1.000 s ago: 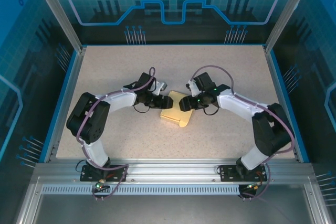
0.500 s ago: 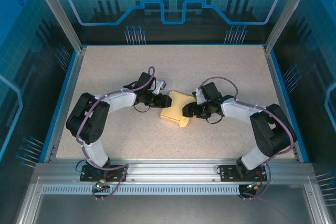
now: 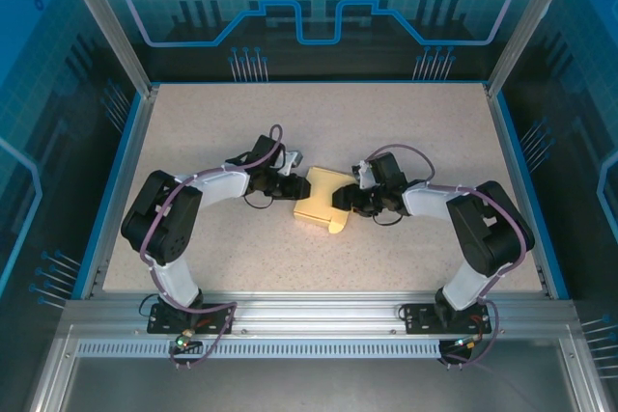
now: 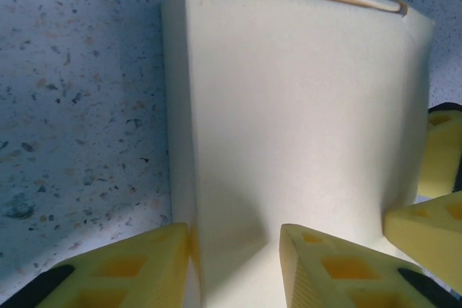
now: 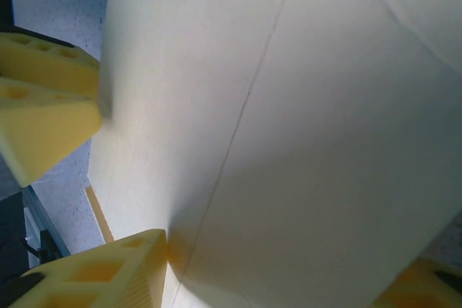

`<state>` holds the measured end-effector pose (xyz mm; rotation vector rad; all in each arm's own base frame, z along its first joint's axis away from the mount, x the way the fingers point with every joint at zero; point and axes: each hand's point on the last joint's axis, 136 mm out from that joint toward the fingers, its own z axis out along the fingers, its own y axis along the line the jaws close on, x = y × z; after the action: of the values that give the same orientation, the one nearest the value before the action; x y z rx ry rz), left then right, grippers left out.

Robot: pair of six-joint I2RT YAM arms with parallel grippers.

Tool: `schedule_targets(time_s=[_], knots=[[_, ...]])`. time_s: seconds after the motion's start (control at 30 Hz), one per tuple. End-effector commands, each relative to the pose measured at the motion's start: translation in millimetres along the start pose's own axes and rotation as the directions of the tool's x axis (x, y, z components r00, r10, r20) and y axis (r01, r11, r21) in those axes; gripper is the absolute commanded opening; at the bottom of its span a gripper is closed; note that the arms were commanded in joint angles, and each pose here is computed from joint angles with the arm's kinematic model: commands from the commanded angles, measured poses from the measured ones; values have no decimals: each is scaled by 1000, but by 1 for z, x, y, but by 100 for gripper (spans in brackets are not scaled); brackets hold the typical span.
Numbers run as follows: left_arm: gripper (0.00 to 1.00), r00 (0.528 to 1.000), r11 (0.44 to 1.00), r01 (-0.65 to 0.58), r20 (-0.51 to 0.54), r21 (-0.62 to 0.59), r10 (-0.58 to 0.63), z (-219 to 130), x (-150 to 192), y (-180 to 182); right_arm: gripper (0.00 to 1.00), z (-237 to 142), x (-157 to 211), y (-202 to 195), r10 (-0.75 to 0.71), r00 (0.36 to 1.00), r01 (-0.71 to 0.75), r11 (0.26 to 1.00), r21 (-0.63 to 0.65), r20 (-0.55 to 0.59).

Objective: Fold the paper box

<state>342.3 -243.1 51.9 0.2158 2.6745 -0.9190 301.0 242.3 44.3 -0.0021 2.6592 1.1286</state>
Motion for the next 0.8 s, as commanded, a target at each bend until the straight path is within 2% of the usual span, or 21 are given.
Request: schedule_targets(time_s=[0.0,0.37,0.77], knots=[[37,999,999,31,-37,30,-30,6,13,-1,49,-3,-9,20,-15,999,18,995,-100,31],[35,997,995,54,-51,86,-50,10,17,-8,43,-21,-16,46,-35,996,49,985,-165,83],[37,998,989,40,-61,141,-32,19,14,-24,42,-36,-11,56,-60,991,75,989,-126,118]])
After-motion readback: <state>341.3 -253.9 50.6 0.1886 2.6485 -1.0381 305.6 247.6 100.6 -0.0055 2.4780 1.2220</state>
